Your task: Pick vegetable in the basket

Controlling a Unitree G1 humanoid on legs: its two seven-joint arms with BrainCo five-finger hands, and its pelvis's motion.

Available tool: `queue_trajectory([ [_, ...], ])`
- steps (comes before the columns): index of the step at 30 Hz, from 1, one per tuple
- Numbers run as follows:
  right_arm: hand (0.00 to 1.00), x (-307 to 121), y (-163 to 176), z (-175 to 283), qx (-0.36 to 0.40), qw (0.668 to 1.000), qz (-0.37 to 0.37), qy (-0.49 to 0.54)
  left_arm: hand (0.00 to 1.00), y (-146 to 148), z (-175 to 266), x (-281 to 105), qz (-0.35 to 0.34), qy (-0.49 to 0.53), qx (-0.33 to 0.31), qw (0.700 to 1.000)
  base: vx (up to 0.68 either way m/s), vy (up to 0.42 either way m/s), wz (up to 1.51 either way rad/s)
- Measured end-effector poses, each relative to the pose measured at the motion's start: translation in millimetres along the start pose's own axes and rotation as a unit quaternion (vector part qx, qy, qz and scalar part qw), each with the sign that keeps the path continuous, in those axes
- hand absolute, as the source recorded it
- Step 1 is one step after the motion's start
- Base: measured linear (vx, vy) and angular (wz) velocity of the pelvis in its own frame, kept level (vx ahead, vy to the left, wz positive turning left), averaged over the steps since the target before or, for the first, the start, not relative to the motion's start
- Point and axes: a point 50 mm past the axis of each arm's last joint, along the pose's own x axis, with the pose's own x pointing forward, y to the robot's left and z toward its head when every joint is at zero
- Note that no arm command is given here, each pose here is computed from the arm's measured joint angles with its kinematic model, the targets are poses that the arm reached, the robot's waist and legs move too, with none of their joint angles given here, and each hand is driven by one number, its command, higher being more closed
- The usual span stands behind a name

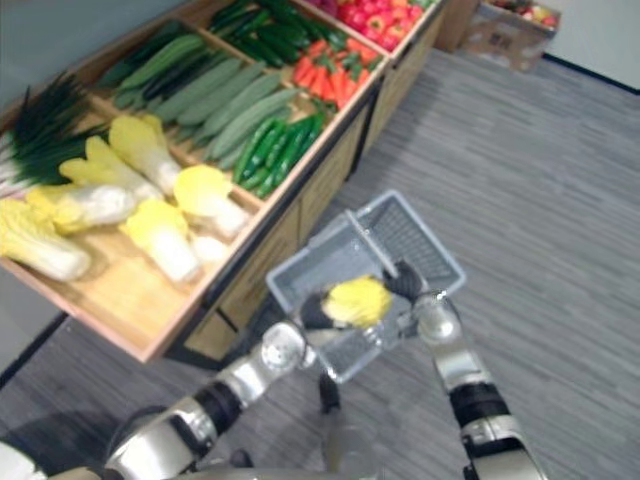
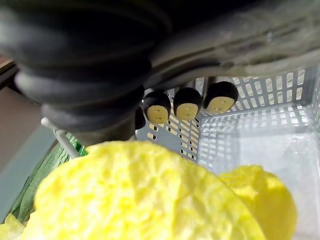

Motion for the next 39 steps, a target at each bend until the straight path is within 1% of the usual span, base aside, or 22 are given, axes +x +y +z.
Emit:
queue_trajectory([
  [3,1.00,-3,5,-5,0.002,1.000,0.011,0.007,0.00,0,1,6,-0.001,0.010,0.021,1.000,0.00,-0.003,-0.04],
  [6,1.00,-4,11,-5,-0.002,1.000,0.024,0.007,0.00,3,9,13,0.013,0.007,0.032,0.999,0.01,0.004,-0.09],
  [11,1.00,-6,15,-6,-0.004,0.999,0.040,0.007,0.00,3,17,18,0.021,0.004,0.031,0.999,0.01,0.010,-0.11],
  [19,1.00,-5,15,-2,0.006,0.999,0.040,-0.001,0.00,1,18,18,0.022,0.001,0.034,0.999,0.00,0.000,0.00],
  [22,1.00,-6,16,-4,0.006,0.999,0.040,0.001,0.00,1,25,18,0.021,-0.013,0.028,0.999,0.00,0.003,0.08],
  [25,1.00,-12,13,-12,0.011,1.000,0.023,0.011,0.00,2,47,9,0.027,-0.073,-0.024,0.997,0.00,0.001,0.10],
  [28,1.00,-23,5,-25,0.017,1.000,-0.004,0.026,0.00,2,49,-14,0.008,-0.114,-0.088,0.990,0.00,-0.003,0.13],
  [29,1.00,-32,1,-37,0.014,0.999,-0.018,0.047,0.00,4,50,-29,-0.004,-0.141,-0.132,0.981,0.00,0.003,0.30],
  [30,1.00,-35,0,-42,0.015,0.998,-0.022,0.056,0.00,5,49,-36,-0.006,-0.149,-0.144,0.978,0.00,0.012,0.28],
  [31,1.00,-40,-1,-49,0.015,0.997,-0.026,0.069,0.00,9,45,-45,-0.009,-0.154,-0.172,0.973,0.00,0.016,0.20],
  [32,1.00,-50,-2,-61,0.005,0.995,-0.030,0.093,0.00,23,30,-61,0.014,-0.144,-0.222,0.964,0.00,0.016,0.21],
  [34,1.00,-61,-3,-75,-0.005,0.992,-0.033,0.122,0.00,42,10,-76,0.062,-0.122,-0.254,0.957,-0.01,0.016,0.21],
  [35,1.00,-68,-4,-84,-0.013,0.989,-0.037,0.142,0.00,57,-9,-87,0.108,-0.099,-0.269,0.952,-0.02,0.010,0.25],
  [36,1.00,-74,-9,-92,-0.016,0.986,-0.047,0.158,0.00,71,-26,-97,0.152,-0.072,-0.273,0.947,-0.02,0.008,0.27],
  [37,1.00,-77,-11,-95,-0.019,0.985,-0.051,0.165,0.00,76,-33,-102,0.172,-0.062,-0.273,0.944,-0.03,0.026,0.25],
  [39,1.00,-94,-8,-113,-0.015,0.977,-0.056,0.205,0.00,93,-56,-120,0.242,-0.020,-0.251,0.937,-0.04,0.030,0.30],
])
